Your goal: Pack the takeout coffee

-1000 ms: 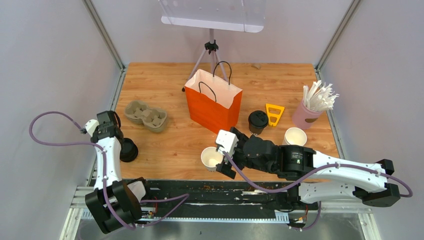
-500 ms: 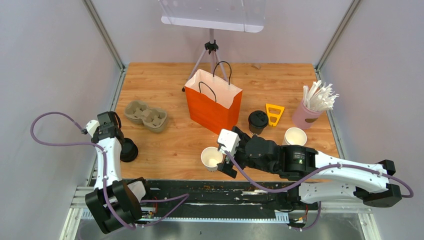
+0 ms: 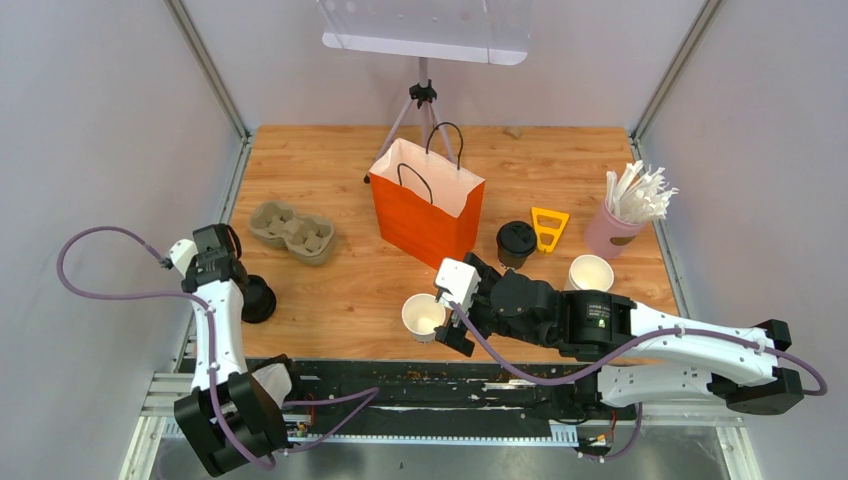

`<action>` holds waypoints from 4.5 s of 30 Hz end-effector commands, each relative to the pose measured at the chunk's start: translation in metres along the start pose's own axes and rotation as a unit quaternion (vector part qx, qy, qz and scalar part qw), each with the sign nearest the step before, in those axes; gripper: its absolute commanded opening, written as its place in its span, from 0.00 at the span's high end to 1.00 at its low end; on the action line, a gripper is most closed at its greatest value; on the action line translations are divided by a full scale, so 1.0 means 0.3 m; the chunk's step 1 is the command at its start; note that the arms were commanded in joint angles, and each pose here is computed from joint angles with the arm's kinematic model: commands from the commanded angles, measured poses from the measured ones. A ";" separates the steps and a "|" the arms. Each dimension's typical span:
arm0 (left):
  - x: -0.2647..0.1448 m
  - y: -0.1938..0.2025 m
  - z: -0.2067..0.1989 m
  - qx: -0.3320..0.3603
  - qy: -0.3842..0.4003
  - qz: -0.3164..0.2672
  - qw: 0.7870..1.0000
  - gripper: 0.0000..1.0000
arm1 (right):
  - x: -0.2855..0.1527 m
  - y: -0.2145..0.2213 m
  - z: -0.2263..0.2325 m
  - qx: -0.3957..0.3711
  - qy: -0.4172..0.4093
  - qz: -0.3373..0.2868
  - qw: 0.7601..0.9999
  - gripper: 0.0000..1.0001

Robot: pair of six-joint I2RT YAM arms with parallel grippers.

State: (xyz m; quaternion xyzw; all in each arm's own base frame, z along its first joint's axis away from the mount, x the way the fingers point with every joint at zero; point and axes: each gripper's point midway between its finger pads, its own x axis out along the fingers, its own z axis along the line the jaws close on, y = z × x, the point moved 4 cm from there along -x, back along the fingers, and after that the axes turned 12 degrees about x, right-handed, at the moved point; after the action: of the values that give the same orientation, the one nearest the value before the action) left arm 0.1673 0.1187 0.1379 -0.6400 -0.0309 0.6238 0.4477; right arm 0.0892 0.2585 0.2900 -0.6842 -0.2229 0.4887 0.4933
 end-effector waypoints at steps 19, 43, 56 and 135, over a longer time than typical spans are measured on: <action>-0.007 -0.019 0.006 -0.026 -0.001 -0.014 1.000 1.00 | -0.024 -0.039 -0.003 0.014 0.001 -0.025 1.000 0.08; 0.024 -0.016 0.010 -0.005 -0.014 -0.021 1.000 0.75 | -0.027 -0.064 0.003 0.012 -0.005 -0.028 1.000 0.07; -0.002 -0.028 0.015 -0.015 -0.006 -0.030 0.999 1.00 | -0.015 -0.053 0.006 0.011 -0.005 -0.023 1.000 0.07; 0.025 -0.037 0.019 0.004 -0.011 -0.060 0.998 0.71 | -0.062 -0.151 0.026 0.047 -0.026 -0.052 0.997 0.08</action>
State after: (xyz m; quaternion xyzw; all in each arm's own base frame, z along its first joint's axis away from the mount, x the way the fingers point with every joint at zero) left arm 0.1712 0.1252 0.1339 -0.6351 -0.0434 0.5995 0.4852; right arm 0.0835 0.2635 0.3195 -0.6524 -0.2364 0.4963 0.5217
